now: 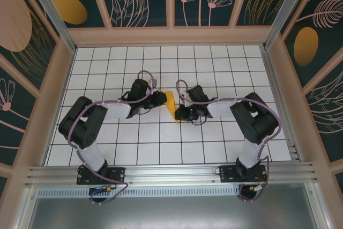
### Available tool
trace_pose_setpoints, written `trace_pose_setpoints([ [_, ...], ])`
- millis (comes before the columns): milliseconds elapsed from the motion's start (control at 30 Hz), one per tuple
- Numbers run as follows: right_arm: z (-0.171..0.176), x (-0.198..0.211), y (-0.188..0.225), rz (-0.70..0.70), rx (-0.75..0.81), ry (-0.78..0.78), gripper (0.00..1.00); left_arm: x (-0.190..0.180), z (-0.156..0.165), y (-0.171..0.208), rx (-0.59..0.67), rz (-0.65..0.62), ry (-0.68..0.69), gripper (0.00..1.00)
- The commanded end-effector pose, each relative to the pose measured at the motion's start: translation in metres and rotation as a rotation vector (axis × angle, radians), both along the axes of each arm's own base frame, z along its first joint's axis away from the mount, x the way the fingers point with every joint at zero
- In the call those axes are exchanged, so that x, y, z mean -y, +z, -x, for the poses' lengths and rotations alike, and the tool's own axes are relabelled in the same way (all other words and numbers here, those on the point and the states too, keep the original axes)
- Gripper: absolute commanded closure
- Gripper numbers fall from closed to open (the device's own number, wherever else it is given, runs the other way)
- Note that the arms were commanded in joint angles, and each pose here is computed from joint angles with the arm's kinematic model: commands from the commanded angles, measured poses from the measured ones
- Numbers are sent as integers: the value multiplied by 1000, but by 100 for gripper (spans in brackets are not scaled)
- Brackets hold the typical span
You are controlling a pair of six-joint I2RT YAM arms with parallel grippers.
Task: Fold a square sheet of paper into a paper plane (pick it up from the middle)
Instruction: Fold the wing for the fifth time at the center of the table.
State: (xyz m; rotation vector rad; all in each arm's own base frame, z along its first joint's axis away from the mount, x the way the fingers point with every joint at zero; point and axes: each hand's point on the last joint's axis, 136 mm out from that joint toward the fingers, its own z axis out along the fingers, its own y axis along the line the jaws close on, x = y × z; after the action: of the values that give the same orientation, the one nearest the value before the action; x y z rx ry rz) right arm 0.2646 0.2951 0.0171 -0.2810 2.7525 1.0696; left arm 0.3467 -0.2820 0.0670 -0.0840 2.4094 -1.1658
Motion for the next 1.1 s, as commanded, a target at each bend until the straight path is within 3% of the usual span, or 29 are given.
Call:
trace_pose_setpoints([
  [0,8,18,-24,65,-69,-39,89,13,13,4,23,57,-60,82],
  [300,5,18,-22,42,-76,-46,89,31,21,-18,-28,68,-120,87],
  [700,4,15,-17,23,-75,-31,89,29,12,-48,-101,7,-74,90],
  [1067,-7,-4,38,-76,55,9,88,8,16,-83,-194,-147,-5,91],
])
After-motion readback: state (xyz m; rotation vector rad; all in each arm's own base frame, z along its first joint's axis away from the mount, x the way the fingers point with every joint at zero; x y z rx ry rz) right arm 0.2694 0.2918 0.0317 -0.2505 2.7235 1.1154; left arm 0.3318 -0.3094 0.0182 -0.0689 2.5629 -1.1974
